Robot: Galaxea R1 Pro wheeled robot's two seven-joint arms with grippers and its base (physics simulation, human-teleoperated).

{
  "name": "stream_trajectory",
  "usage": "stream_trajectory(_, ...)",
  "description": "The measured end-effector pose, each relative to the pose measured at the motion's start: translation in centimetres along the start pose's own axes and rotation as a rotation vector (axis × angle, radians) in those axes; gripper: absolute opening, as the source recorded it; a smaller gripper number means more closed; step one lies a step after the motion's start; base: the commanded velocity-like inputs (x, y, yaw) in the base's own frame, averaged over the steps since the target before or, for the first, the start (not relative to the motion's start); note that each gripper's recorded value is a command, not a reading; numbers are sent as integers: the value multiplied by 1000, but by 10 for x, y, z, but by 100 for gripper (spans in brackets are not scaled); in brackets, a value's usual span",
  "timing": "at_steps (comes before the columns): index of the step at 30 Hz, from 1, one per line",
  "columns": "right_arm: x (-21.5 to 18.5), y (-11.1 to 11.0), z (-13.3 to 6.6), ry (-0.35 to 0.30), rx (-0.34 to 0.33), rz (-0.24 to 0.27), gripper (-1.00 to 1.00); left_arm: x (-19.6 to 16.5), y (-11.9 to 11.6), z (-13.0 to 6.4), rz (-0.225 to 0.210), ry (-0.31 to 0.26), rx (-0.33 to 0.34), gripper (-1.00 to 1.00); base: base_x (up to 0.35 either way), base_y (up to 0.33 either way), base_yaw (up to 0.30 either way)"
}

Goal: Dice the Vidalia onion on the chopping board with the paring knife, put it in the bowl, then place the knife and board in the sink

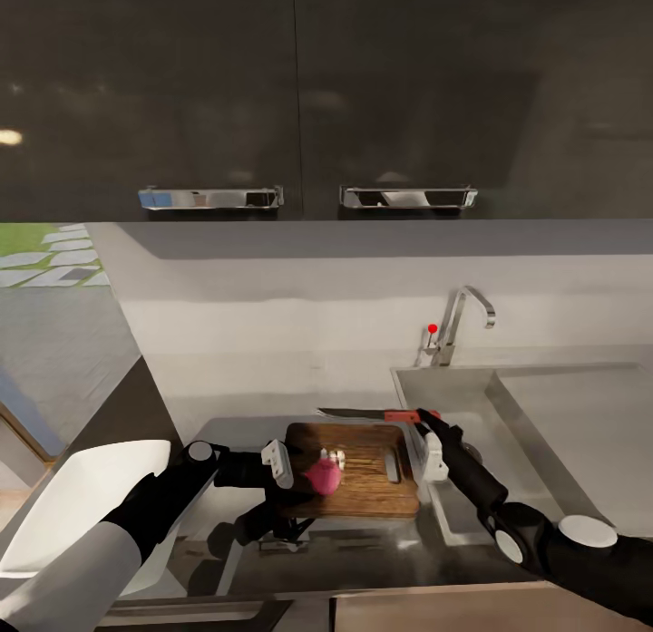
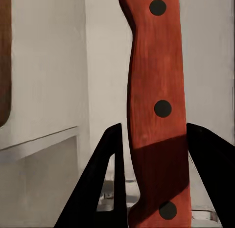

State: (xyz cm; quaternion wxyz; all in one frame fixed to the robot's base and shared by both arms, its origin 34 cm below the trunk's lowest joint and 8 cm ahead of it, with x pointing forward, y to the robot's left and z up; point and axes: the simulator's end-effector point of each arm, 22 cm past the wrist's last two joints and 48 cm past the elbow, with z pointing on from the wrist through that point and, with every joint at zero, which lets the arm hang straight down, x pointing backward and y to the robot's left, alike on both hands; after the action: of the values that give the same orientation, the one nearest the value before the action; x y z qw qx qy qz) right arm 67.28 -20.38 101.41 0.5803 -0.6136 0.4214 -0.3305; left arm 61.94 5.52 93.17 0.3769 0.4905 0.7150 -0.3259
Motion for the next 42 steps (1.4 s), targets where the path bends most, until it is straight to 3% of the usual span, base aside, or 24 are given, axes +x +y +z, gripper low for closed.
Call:
stream_trajectory(20,-2,-9,3,-11,21,20,-100,0,0,0,1,0,0,100,0,0,0)
stream_trajectory(28,-36,22,-21,-99,-2,-7,-100,0,-2,1,3,2,5,100,0,0,0)
stream_trajectory(42,-51,35,-35,-145,-8,-16,-100,0,-2,1,3,1,6,100,0,0,0)
